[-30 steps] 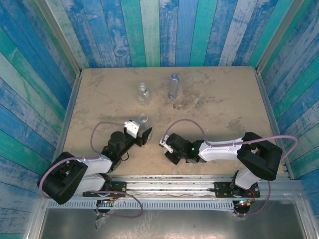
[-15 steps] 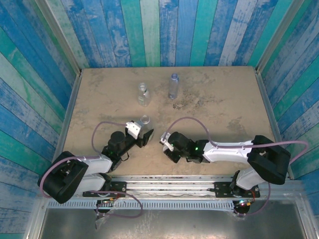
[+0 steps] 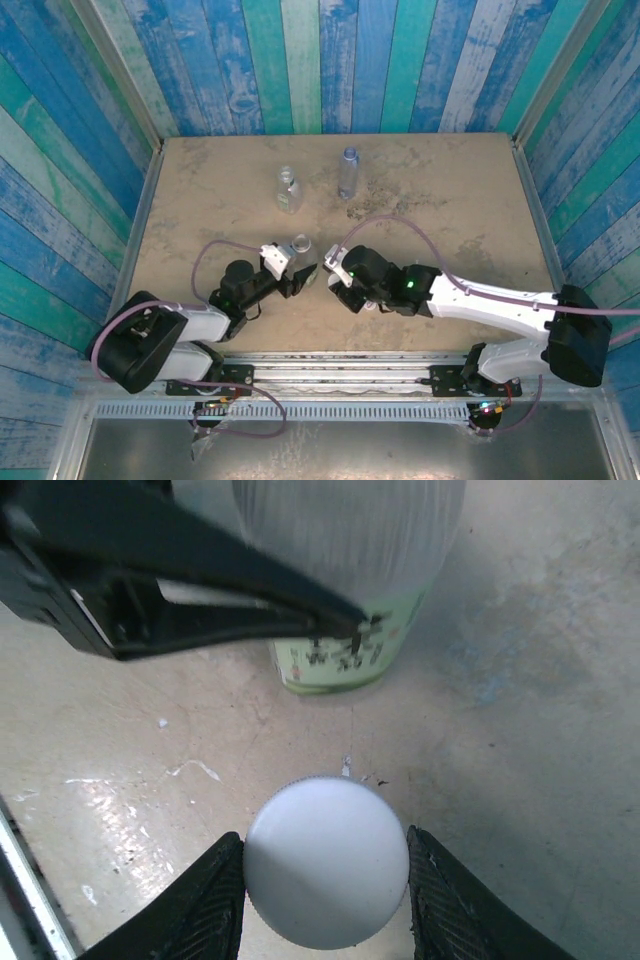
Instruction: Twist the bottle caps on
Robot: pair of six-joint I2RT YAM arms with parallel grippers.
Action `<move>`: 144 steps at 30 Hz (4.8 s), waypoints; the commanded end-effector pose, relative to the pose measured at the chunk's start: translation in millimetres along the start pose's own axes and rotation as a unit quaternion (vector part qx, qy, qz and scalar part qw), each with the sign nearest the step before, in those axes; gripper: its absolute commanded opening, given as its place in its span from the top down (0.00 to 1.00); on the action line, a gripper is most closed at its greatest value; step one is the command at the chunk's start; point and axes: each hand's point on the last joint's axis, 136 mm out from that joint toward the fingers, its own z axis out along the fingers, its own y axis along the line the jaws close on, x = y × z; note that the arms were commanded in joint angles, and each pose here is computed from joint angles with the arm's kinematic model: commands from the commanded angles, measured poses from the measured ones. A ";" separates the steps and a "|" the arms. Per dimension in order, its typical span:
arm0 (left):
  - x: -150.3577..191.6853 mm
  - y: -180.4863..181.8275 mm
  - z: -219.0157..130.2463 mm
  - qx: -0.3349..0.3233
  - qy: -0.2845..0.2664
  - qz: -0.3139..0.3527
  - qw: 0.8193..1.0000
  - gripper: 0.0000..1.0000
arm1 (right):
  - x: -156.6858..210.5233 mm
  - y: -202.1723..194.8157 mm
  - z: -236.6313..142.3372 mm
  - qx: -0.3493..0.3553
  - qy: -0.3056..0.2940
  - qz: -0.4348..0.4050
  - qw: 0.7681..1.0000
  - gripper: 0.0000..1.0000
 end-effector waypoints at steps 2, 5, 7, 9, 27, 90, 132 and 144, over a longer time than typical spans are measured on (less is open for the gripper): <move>20.9 -17.5 4.9 0.054 0.035 -0.013 0.998 0.39 | -12.8 -6.3 -23.0 0.008 0.014 -0.013 1.000 0.55; 24.2 -22.6 8.2 0.076 0.040 -0.017 0.996 0.40 | -32.0 -7.3 -32.5 0.007 0.000 -0.014 1.000 0.55; 25.6 -24.4 9.8 0.086 0.043 -0.019 0.995 0.40 | -47.1 -8.7 -37.0 0.008 -0.011 -0.012 1.000 0.55; 25.4 -24.0 9.7 0.088 0.040 -0.017 0.995 0.40 | -65.2 -10.3 -41.3 0.009 -0.025 -0.009 1.000 0.55; 34.5 -28.8 11.4 0.109 0.056 -0.022 0.992 0.40 | -107.6 -11.1 -12.0 -0.014 0.023 -0.007 1.000 0.55; 47.3 -44.2 15.3 0.165 0.072 -0.021 0.984 0.40 | -109.1 -41.5 -39.6 -0.073 -0.005 0.158 0.985 0.37; -16.5 -38.8 18.5 0.141 -0.036 0.038 0.989 0.23 | -56.6 -40.3 -2.7 -0.065 0.090 0.187 0.976 0.54; -21.6 -36.4 22.8 0.138 -0.049 0.029 0.989 0.27 | -52.0 -39.3 -0.2 -0.066 0.095 0.188 0.975 0.54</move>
